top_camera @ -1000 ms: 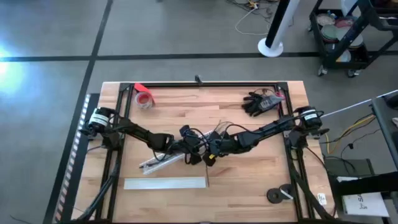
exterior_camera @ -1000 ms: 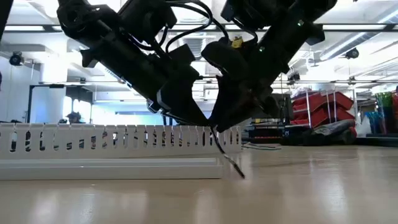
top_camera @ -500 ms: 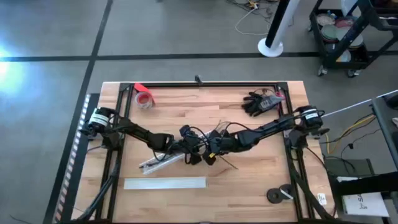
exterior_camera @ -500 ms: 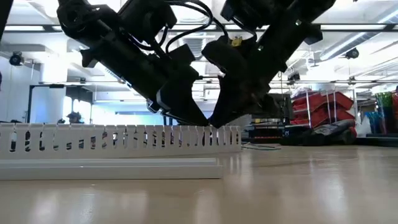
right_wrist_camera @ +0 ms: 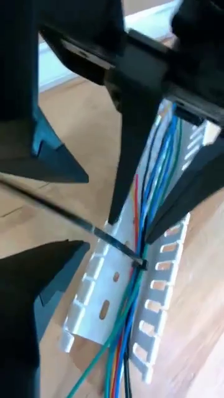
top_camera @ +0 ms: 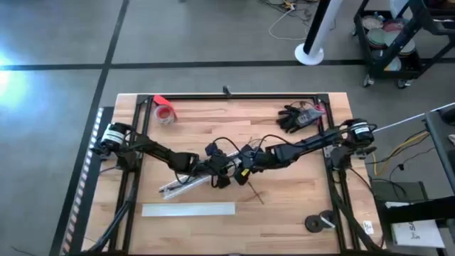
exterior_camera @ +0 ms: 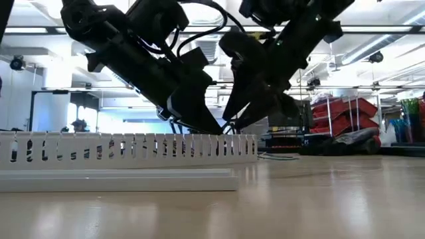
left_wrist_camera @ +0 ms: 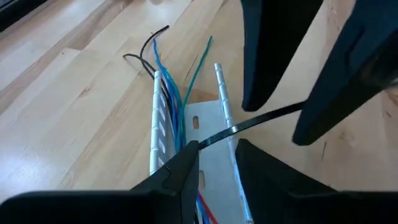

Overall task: Ziptie cables
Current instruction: Put the zip-tied cables in the cable duct

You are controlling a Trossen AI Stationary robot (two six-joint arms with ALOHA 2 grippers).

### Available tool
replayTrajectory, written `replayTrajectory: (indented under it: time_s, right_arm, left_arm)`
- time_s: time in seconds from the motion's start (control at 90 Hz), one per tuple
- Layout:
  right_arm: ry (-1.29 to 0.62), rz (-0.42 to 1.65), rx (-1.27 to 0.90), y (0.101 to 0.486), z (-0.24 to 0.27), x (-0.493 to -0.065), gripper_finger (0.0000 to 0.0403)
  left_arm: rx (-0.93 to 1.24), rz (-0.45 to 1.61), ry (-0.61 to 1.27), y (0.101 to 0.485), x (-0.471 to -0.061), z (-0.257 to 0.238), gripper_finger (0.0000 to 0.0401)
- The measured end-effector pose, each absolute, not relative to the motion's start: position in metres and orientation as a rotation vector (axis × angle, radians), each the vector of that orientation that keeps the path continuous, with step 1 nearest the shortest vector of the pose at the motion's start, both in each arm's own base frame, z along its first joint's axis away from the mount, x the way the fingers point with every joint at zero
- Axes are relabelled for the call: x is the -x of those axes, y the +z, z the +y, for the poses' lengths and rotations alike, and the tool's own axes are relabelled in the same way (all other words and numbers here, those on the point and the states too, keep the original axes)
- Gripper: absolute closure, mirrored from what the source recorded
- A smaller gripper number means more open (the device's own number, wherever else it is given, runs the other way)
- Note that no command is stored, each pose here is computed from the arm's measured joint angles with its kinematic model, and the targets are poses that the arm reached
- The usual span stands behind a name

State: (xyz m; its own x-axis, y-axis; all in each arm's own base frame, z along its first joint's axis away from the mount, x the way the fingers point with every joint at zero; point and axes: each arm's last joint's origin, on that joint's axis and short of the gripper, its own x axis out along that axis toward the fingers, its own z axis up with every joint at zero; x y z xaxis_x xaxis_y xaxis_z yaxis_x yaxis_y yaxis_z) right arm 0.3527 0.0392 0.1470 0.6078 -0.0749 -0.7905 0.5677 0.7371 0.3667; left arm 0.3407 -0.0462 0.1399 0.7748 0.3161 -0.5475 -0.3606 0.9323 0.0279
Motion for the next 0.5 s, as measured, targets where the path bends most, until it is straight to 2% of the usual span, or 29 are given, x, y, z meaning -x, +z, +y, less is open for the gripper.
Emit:
replayTrajectory:
  time_s: [0.144,0.5]
  right_arm:
    - [-0.401,0.830,-0.654,0.1468,0.0388,-0.3533,0.0268]
    - [-0.378,0.837,-0.648,0.1453,0.0382,-0.3525,0.0361]
  left_arm:
    - [0.080,0.578,0.367,0.1399,-0.3407,-0.0462,0.0303]
    - [0.080,0.578,0.367,0.1397,-0.3407,-0.0462,0.0303]
